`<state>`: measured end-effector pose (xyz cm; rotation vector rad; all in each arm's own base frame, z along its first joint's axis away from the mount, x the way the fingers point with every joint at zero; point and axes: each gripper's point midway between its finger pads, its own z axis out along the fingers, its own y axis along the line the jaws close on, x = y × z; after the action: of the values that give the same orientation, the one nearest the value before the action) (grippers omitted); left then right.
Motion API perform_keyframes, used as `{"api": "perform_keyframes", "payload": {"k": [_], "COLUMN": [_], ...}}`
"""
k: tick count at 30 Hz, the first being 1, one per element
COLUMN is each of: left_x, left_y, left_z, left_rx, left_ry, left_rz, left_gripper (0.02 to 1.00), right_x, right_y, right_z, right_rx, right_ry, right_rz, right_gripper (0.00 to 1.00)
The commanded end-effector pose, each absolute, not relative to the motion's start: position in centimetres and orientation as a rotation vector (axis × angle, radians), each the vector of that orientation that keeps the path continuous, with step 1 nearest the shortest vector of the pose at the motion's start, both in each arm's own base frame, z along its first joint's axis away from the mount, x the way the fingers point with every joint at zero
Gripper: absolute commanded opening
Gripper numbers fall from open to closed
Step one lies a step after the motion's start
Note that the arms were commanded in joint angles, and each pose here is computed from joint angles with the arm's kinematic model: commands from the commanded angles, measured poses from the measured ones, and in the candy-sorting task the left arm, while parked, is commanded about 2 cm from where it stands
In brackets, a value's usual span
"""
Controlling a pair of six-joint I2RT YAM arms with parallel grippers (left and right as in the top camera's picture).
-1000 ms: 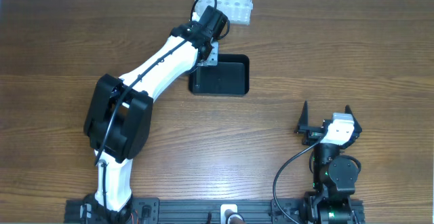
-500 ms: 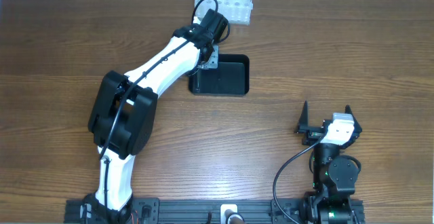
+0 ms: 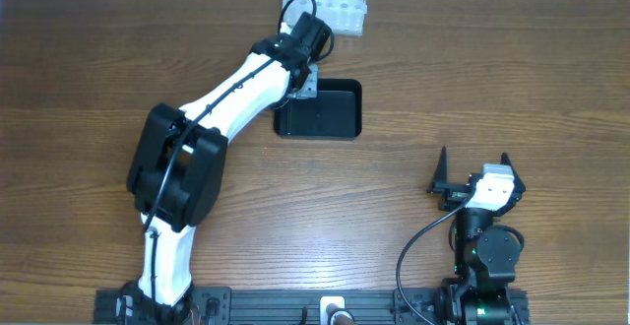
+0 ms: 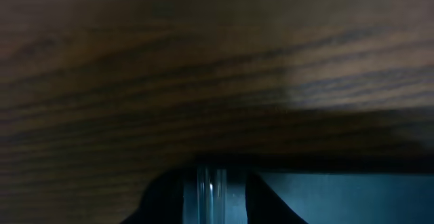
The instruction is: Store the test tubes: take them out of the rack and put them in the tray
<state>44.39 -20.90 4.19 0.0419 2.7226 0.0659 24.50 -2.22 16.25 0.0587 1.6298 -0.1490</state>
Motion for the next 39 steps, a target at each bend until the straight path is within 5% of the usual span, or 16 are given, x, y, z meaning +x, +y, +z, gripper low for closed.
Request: {"api": "perform_keyframes", "payload": {"k": [1, 6, 12, 20, 39], "left_x": [46.5, 49.5, 52.7, 56.8, 60.6], "left_y": [-20.3, -20.6, -21.5, -21.9, -23.4], "left_z": [12.4, 19.2, 21.9, 19.4, 13.4], "left_rx": [-0.028, -0.004, 0.098, 0.27, 0.463], "left_ry": [2.498, 2.259, 2.088, 2.018, 1.903], "left_rz": [0.043, -0.02, -0.028, -0.135, -0.258], "left_gripper": [0.336, 0.437, 0.505, 0.603, 0.641], "right_x": [24.5, 24.5, 24.5, 24.5, 24.5], "right_y": [-2.3, -2.3, -2.3, -2.3, -2.3], "right_z": [16.0, 16.0, 16.0, 16.0, 16.0], "right_rx": [0.062, 0.062, 0.062, 0.062, 0.062], "right_ry": [1.632, 1.632, 1.632, 1.632, 1.632], "right_rz": [-0.148, -0.148, -0.148, -0.148, -0.148], "right_gripper": [0.991, 0.993, 0.991, 0.991, 0.991]}}
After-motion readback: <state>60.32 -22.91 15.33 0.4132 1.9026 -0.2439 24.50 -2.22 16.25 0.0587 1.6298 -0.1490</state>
